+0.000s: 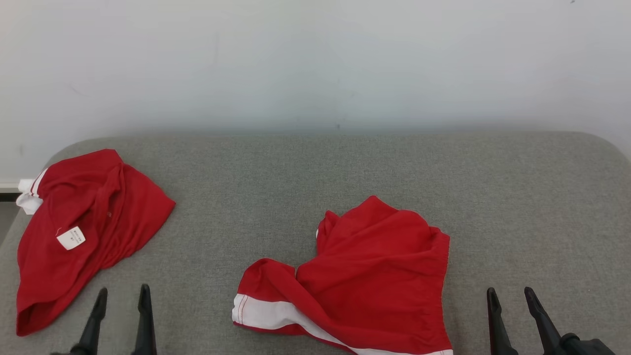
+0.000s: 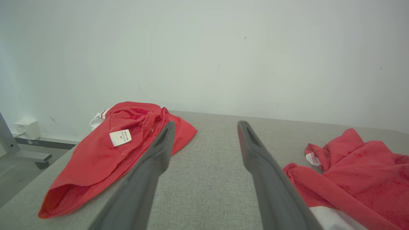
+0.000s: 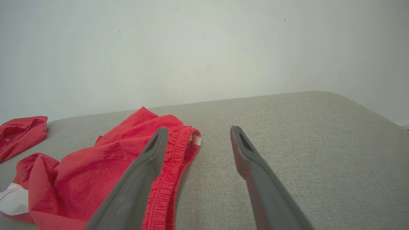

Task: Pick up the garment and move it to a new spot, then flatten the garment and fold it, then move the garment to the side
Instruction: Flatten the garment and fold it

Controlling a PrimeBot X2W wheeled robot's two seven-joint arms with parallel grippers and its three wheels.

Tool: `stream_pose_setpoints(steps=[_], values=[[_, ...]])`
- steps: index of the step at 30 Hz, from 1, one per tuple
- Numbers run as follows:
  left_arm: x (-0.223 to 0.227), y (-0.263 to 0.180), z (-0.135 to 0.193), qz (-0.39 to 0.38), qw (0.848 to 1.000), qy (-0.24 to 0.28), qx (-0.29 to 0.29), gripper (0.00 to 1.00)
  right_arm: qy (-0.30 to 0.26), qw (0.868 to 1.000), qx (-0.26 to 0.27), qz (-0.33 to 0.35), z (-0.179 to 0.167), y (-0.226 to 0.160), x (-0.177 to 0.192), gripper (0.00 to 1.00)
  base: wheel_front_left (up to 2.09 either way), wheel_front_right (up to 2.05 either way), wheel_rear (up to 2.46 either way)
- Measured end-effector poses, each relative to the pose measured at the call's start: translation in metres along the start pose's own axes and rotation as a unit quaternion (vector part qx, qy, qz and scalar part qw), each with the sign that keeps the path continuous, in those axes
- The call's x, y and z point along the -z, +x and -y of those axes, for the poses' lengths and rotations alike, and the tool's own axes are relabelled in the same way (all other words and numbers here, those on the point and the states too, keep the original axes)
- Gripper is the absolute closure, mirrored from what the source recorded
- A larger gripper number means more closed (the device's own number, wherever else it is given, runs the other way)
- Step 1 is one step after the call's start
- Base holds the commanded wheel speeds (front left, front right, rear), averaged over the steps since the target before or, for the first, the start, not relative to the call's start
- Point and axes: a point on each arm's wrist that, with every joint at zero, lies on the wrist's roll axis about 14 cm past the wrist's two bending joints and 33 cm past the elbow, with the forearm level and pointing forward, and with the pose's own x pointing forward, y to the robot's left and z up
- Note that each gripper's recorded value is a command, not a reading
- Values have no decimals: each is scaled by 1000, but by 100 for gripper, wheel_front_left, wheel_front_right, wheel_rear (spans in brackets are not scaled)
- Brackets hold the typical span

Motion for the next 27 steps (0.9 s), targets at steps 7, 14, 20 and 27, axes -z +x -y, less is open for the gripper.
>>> stream_pose_setpoints(steps=[7, 14, 20, 27], values=[[13, -14, -4, -20, 1000, 13, -5, 0, -7, 1000, -7, -3, -2, -4, 1, 0, 0, 0, 0], [16, -21, -9, -25, 999, 19, -16, 0, -13, 1000, -11, -5, -5, -8, 2, 0, 0, 0, 0], [19, -23, -9, -29, 999, 15, -16, 0, -15, 1000, -16, -7, -8, -9, 3, 0, 0, 0, 0], [36, -17, 13, -56, 998, 2, 31, 0, -36, 997, -51, -37, -16, -13, 18, 0, 0, 0, 0]])
